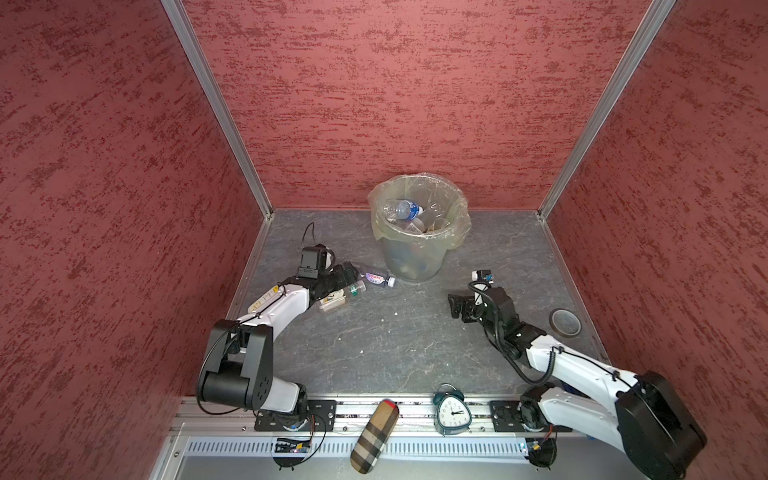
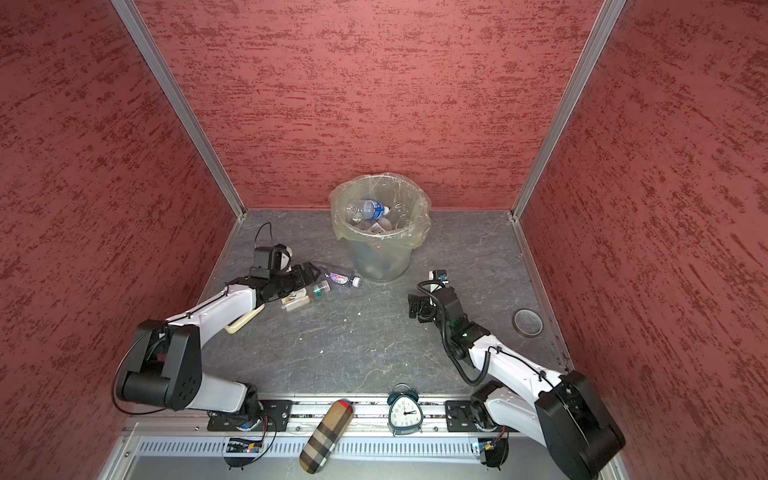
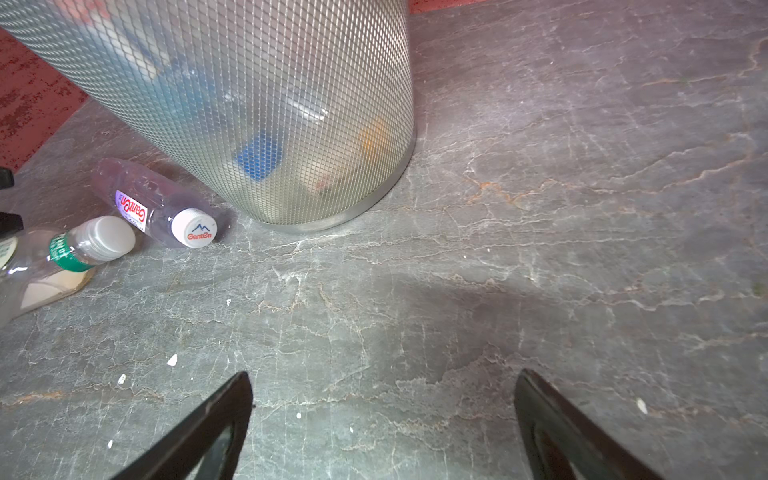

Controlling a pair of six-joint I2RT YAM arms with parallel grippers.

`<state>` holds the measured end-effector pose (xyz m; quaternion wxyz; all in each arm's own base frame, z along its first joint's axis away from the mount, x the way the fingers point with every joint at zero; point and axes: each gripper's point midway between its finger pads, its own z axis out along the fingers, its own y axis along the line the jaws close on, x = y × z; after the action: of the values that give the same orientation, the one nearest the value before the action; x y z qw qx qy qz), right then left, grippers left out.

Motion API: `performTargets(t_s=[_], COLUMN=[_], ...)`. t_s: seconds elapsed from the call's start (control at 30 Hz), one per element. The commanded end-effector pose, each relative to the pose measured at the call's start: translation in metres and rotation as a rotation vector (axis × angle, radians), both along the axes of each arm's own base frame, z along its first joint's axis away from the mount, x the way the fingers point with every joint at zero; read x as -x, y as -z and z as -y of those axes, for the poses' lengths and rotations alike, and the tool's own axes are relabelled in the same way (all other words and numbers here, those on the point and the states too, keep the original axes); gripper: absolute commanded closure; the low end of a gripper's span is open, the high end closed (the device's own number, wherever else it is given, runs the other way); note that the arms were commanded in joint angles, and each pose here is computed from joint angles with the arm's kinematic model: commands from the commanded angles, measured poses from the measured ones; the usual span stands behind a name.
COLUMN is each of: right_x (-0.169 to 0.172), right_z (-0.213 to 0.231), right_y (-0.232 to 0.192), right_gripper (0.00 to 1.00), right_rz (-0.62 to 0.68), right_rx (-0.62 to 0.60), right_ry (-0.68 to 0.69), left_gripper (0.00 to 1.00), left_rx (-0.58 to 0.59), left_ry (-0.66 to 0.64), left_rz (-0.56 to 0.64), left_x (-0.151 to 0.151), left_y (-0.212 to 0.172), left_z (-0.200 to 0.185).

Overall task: Throw the plastic bottles in the bin
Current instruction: 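Lower the left gripper onto the green-labelled tea bottle and close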

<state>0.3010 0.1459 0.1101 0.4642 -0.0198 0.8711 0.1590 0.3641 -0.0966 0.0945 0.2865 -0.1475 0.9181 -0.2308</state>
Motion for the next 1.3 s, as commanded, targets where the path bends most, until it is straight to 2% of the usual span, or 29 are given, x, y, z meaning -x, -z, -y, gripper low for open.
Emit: performTargets(t_s=[0.0, 0.17, 0.27, 0.47, 0.63, 0.8, 1.27], right_x=[-0.003, -0.003, -0.003, -0.003, -0.002, -0.002, -0.002], right_z=[-0.004, -0.003, -0.004, -0.003, -0.004, -0.004, -0.004], right_y=[-0.01, -0.009, -0.009, -0.01, -0.01, -0.01, -0.009], right_gripper=[0.01, 0.01, 0.01, 0.01, 0.01, 0.01, 0.01], right_rz=[0.027, 0.026, 0.024, 0.029, 0.028, 0.027, 0.025], right_rx=[-0.018, -0.019, -0.018, -0.02, -0.022, -0.021, -0.021], right_ry=[-0.013, -0.01, -0.012, -0.01, -0.014, -0.013, -0.014], left_gripper=[0.04, 0.04, 0.04, 0.04, 0.08, 0.17, 0.26], left_rx=[-0.045, -0.034, -0.046, -0.135, -0.219, -0.272, -0.295], left_ry=[0.01, -0.005, 0.006, 0.022, 0.014, -0.007, -0.012], left_rz=[-0.042, -0.005, -0.024, -0.036, -0.085, -0.123, -0.175], left_x=[0.016, 0.024, 0.026, 0.038, 0.05, 0.06, 0.06], left_y=[0.011, 0.003, 0.002, 0.001, 0.009, 0.016, 0.026], left_z=[-0.006, -0.014, -0.014, -0.015, -0.017, -0.019, -0.006])
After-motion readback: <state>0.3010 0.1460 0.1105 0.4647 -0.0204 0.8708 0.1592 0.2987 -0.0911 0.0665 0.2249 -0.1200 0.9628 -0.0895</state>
